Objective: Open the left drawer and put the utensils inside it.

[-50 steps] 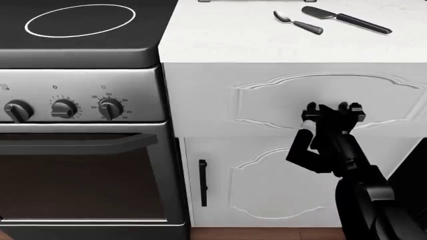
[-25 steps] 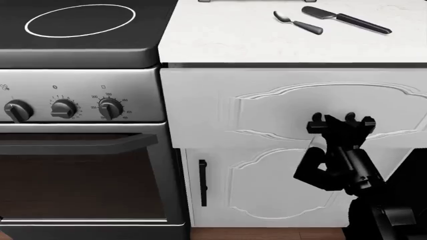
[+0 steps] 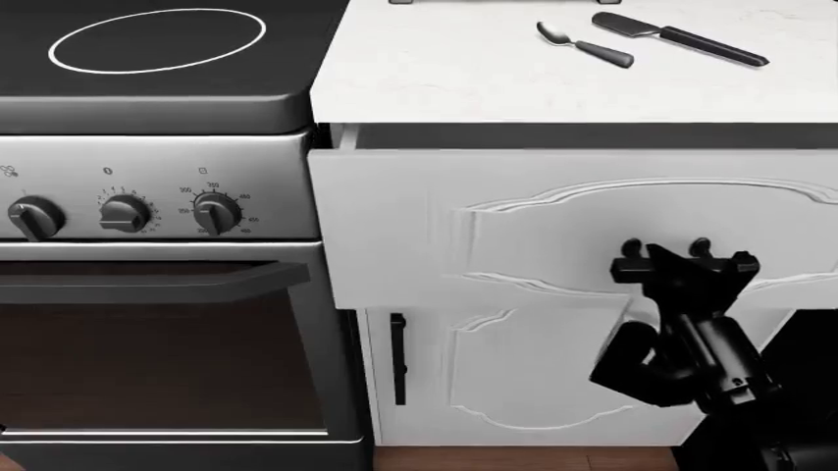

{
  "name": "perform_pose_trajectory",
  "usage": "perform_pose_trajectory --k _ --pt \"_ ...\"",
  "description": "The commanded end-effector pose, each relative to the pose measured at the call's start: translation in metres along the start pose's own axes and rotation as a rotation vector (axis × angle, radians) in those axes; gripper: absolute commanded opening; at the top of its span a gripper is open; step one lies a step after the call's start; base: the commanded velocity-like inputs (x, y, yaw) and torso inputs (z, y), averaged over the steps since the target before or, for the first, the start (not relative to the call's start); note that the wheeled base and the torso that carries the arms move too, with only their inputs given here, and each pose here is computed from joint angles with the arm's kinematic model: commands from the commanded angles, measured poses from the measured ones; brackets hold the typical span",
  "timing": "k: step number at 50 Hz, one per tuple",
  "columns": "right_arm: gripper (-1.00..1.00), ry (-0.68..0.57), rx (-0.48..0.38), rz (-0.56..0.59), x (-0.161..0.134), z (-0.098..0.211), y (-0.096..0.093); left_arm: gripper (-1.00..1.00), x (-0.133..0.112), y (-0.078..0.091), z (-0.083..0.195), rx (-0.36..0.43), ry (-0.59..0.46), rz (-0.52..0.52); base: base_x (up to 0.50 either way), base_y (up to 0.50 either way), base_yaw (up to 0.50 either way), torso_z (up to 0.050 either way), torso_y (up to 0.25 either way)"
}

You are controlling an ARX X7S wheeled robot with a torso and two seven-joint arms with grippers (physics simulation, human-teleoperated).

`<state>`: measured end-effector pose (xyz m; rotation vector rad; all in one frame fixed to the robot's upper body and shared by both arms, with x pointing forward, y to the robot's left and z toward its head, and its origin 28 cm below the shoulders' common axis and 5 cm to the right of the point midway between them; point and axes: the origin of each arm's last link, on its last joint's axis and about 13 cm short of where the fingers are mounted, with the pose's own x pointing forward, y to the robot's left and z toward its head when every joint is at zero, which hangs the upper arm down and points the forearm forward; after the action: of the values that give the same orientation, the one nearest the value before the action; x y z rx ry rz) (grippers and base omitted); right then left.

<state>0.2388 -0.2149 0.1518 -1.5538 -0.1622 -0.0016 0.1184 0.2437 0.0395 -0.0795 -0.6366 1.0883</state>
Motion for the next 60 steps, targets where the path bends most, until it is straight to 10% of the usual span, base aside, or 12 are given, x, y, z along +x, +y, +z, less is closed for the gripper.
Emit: perform_pose_trajectory --k 1,60 --pt "-1.0 -0.146 0.115 0.18 -0.024 0.029 0.026 1.0 0.0 0.0 0.0 0.001 -0.001 -0.005 0.0 0.0 0.0 0.0 0.0" --pt "-1.0 -0.207 0.05 0.236 -0.092 0.034 0.029 1.0 0.001 -0.002 0.002 0.002 -0.01 -0.021 0.0 0.0 0.0 -0.001 -0.002"
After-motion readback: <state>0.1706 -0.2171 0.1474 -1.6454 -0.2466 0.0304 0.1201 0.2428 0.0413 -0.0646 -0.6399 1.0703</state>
